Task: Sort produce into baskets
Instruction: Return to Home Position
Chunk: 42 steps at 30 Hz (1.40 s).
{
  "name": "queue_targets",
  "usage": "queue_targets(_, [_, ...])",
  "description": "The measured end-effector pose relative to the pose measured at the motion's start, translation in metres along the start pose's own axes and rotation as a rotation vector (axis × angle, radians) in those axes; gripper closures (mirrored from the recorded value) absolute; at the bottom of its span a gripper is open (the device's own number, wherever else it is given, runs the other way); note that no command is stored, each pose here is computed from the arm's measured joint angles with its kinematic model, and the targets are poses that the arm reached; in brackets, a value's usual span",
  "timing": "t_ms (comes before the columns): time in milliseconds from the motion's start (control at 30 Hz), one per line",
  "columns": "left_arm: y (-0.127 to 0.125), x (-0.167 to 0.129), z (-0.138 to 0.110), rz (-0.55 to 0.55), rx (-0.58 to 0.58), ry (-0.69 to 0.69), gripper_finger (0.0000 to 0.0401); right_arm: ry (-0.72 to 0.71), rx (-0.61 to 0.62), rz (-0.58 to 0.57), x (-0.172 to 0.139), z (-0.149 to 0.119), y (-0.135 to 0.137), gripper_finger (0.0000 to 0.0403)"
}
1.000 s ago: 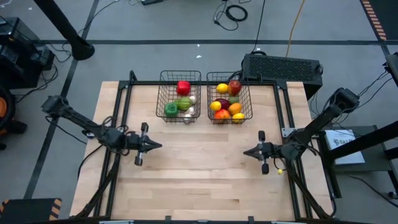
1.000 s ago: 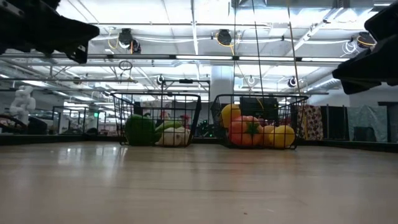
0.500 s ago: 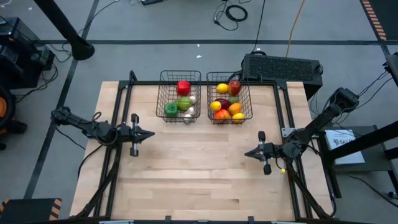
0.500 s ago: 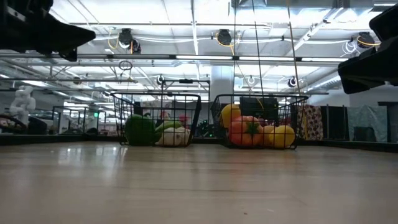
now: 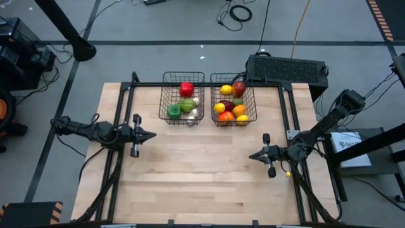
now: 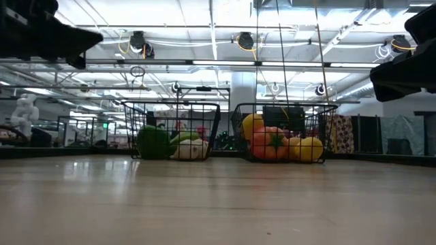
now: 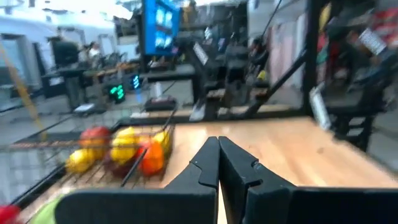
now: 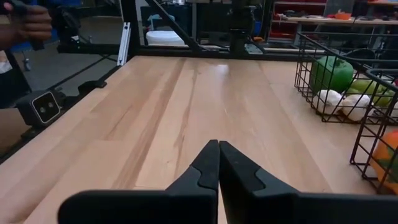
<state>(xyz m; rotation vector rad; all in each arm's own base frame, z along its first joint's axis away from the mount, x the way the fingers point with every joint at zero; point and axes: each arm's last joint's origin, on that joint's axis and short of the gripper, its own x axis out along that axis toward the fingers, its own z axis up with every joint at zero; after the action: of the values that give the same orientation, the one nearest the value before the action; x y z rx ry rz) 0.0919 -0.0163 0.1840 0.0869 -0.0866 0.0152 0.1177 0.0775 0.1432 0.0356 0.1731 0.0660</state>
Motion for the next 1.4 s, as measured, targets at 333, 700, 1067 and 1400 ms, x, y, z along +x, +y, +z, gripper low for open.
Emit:
queue_targets(333, [0.002,0.003,-0.007,-0.082,-0.005,-0.047,0.0397,-0.007,-0.005,-0.002,0.0,0.001,0.0,0.0403])
queue_targets(700, [0.006,0.004,-0.017,-0.088,-0.057,0.058,0.0397,-0.075,-0.042,-0.052,-0.005,0.011,-0.008,0.0403])
queue_targets(1067, [0.006,0.004,-0.015,-0.088,-0.036,0.03,0.0397,-0.16,-0.074,-0.018,-0.018,0.024,-0.023,0.0403])
queue_targets(1400, [0.013,0.004,-0.015,0.166,-0.029,0.038,0.0397,-0.18,-0.068,0.016,-0.015,0.027,-0.045,0.0403])
